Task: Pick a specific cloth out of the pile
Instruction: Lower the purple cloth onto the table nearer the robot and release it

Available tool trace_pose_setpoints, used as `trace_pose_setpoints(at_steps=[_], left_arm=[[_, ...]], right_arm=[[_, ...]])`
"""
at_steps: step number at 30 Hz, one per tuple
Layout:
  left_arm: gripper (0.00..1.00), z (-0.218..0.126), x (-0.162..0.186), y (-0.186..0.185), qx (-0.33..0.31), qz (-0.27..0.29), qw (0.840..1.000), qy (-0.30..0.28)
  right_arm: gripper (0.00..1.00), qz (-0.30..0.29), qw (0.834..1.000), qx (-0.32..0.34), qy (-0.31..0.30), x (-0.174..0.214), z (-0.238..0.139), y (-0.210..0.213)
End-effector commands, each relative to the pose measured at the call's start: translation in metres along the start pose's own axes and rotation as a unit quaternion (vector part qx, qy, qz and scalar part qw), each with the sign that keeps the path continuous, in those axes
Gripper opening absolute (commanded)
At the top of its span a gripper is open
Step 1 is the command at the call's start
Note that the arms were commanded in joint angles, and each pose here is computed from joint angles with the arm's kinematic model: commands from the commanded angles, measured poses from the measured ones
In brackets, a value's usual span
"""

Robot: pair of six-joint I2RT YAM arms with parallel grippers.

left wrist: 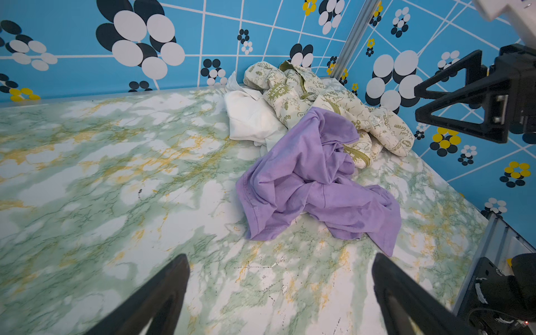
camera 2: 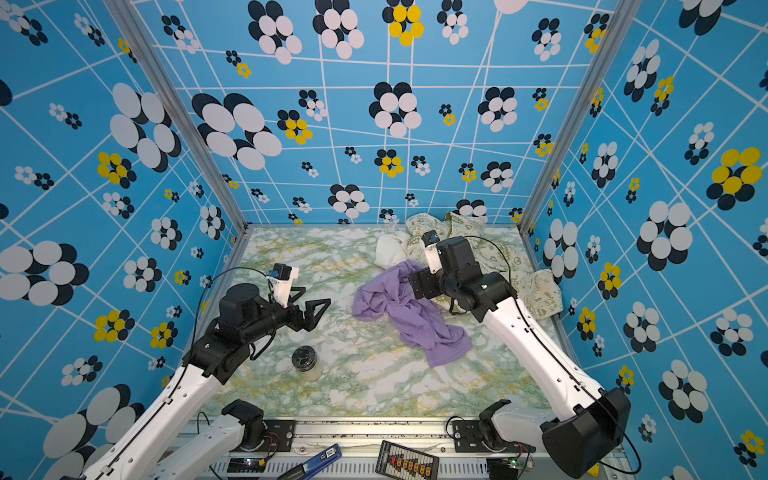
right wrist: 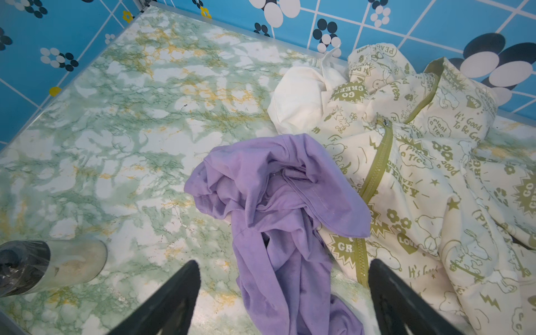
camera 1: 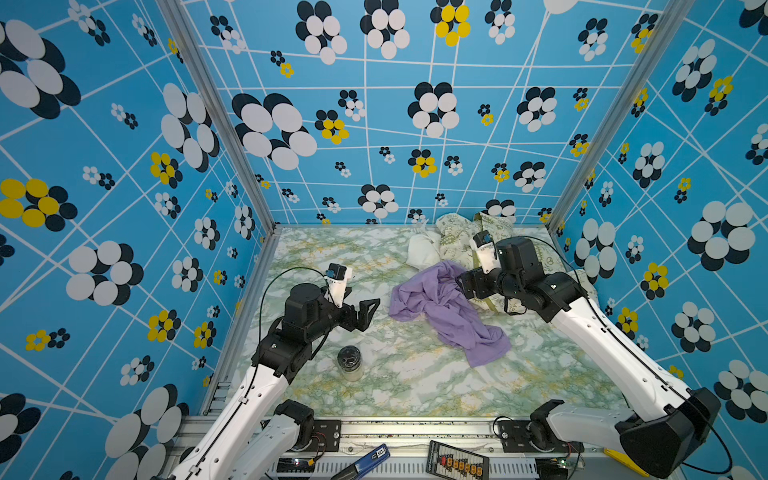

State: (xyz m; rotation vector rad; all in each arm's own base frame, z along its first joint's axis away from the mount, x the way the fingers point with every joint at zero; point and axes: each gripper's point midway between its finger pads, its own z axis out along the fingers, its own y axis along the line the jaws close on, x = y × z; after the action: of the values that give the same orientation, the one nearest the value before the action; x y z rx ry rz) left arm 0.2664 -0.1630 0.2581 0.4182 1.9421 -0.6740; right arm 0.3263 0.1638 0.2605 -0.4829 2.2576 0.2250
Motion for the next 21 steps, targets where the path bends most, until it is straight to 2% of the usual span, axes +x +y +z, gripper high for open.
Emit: trace_pose_setpoints(at_steps=[1, 11, 21], left_arm=[[0.99, 0.000, -0.008, -0.004, -0.003, 0.019, 1.000, -0.005], [0.99, 0.004, -0.006, -0.007, 0.001, 0.023, 1.000, -0.001], [0.99, 0.008, -0.004, -0.008, 0.004, 0.021, 1.000, 0.001]], right_arm=[[0.91, 0.029, 0.999, 0.023, 0.016, 0.016, -0.003, -0.015], [0.88, 0.103, 0.991, 0.059, 0.060, 0.063, 0.007, -0.042], [0.83, 0.187, 0.974, 0.095, 0.091, 0.105, 0.026, -0.060]])
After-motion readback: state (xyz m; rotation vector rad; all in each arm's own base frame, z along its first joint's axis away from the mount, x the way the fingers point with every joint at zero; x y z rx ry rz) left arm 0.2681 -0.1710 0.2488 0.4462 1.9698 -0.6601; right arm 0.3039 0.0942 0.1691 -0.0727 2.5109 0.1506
